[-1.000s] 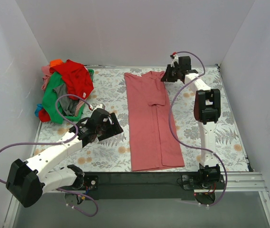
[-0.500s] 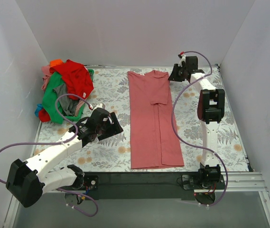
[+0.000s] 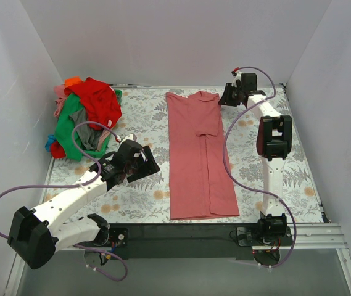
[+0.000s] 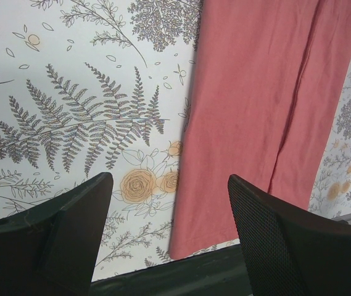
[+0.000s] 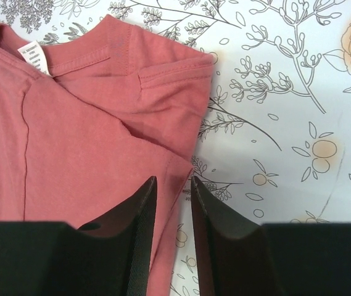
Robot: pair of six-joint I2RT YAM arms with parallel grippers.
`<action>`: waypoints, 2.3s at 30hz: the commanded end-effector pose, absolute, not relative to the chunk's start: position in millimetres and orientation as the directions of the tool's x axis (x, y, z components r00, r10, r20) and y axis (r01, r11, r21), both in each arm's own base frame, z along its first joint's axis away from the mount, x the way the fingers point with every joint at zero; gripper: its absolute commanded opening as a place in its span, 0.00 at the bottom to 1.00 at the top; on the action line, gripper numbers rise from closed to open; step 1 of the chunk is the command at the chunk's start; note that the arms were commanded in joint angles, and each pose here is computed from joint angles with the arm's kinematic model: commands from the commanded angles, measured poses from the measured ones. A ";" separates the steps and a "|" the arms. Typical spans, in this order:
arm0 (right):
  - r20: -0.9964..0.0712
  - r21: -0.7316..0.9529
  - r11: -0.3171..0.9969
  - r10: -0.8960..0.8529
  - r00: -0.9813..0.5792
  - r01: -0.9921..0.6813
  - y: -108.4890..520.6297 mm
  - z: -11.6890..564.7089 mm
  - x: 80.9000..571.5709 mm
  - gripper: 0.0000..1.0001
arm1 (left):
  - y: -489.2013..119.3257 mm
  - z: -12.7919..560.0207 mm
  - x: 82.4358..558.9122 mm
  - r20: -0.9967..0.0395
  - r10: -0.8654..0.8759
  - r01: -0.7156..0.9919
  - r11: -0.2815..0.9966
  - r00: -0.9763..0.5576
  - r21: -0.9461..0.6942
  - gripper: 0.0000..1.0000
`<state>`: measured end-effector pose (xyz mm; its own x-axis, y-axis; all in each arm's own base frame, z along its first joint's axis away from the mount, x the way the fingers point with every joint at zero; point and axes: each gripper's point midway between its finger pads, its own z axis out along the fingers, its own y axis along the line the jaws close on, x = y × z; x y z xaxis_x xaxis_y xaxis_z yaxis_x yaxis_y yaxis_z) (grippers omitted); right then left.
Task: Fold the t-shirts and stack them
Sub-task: Fold the tshirt
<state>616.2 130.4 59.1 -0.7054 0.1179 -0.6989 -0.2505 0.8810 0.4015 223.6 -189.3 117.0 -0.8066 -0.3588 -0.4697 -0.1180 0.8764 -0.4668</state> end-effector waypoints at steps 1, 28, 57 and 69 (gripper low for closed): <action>-0.713 0.402 0.879 0.125 -0.690 -0.256 125.5 60.1 626.8 0.35 | -188.3 131.6 232.6 -0.502 -0.373 -0.110 0.872 -0.780 -0.477 0.74; -0.787 0.370 0.856 0.083 -0.611 -0.360 133.4 117.1 625.8 0.01 | -185.8 134.1 231.4 -0.511 -0.373 -0.109 0.874 -0.775 -0.474 0.74; -0.784 0.183 0.771 -0.260 -0.564 -0.610 267.9 94.4 552.1 0.14 | -182.7 144.6 231.6 -0.530 -0.376 -0.098 0.873 -0.760 -0.478 0.74; -0.849 0.100 0.454 -0.425 -0.314 -0.885 286.5 177.4 473.7 0.37 | -202.7 162.4 234.0 -0.594 -0.281 0.092 0.850 -0.754 -0.518 0.90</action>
<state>498.9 283.3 121.6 -0.4869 -0.3873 -0.7829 -0.7688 0.6155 0.1736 226.5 -189.8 132.7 -0.7913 -0.3174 -0.5226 -0.0434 0.8817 -0.4699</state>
